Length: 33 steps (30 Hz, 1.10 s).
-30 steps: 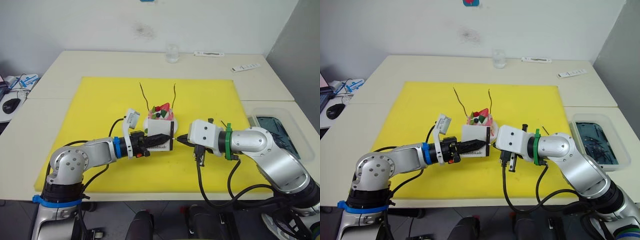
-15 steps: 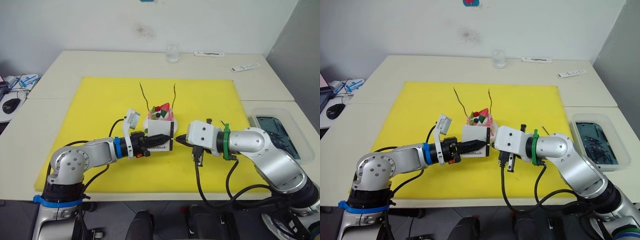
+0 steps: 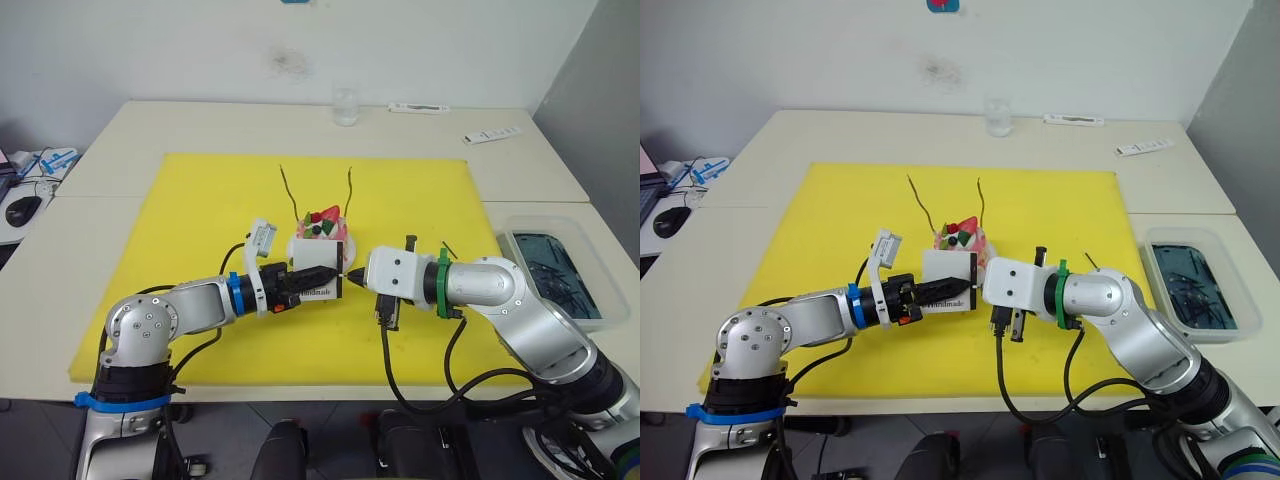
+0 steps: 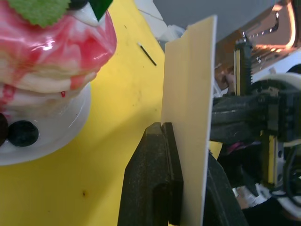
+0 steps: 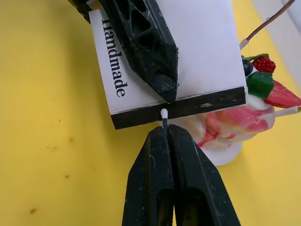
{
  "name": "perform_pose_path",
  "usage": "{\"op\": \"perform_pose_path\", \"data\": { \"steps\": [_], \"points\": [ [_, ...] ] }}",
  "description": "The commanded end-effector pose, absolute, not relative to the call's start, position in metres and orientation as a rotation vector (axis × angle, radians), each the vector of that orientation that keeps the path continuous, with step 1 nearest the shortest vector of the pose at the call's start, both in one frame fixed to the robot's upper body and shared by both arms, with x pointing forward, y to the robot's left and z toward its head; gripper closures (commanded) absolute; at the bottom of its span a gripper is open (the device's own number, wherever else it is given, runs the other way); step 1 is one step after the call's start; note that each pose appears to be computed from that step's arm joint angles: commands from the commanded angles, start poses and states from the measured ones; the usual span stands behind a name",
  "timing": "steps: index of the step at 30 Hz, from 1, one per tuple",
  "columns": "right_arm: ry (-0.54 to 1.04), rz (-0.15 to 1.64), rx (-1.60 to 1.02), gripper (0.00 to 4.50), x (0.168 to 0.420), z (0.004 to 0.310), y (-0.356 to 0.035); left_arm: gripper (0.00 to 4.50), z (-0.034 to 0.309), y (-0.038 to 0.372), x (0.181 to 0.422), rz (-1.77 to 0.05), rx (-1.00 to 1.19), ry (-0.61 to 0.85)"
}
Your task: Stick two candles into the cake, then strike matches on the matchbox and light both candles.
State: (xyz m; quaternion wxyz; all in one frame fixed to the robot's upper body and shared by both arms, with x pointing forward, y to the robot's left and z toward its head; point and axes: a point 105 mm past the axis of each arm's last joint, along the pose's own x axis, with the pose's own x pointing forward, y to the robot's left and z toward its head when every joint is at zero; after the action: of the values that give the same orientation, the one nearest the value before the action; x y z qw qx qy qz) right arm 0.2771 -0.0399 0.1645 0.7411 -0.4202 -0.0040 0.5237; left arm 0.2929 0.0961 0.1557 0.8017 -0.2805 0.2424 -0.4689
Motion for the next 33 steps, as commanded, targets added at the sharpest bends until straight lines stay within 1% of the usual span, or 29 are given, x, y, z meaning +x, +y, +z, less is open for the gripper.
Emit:
{"op": "perform_pose_path", "data": {
  "steps": [1,5,7,10,18,25,33],
  "points": [
    [0.066,1.289,-0.930,4.47,0.255,0.140,-0.035,4.50,0.219,0.102,0.294,-1.113,-0.667,0.313],
    [0.072,1.299,-0.922,4.47,0.251,0.149,-0.041,4.50,0.224,0.121,0.289,-1.095,-0.614,0.339],
    [0.057,1.289,-0.895,4.47,0.252,0.160,-0.042,4.50,0.219,0.126,0.282,-1.099,-0.572,0.381],
    [0.050,1.280,-0.852,4.47,0.251,0.169,-0.043,4.50,0.212,0.126,0.272,-1.108,-0.540,0.418],
    [0.058,1.233,-0.797,4.47,0.255,0.180,-0.051,4.50,0.191,0.135,0.266,-1.052,-0.485,0.472],
    [0.004,1.149,-0.670,4.47,0.270,0.213,-0.046,4.50,0.151,0.159,0.261,-0.934,-0.424,0.553],
    [-0.093,1.056,-0.614,4.47,0.297,0.242,-0.022,4.50,0.136,0.153,0.260,-0.938,-0.425,0.543]
  ]
}}
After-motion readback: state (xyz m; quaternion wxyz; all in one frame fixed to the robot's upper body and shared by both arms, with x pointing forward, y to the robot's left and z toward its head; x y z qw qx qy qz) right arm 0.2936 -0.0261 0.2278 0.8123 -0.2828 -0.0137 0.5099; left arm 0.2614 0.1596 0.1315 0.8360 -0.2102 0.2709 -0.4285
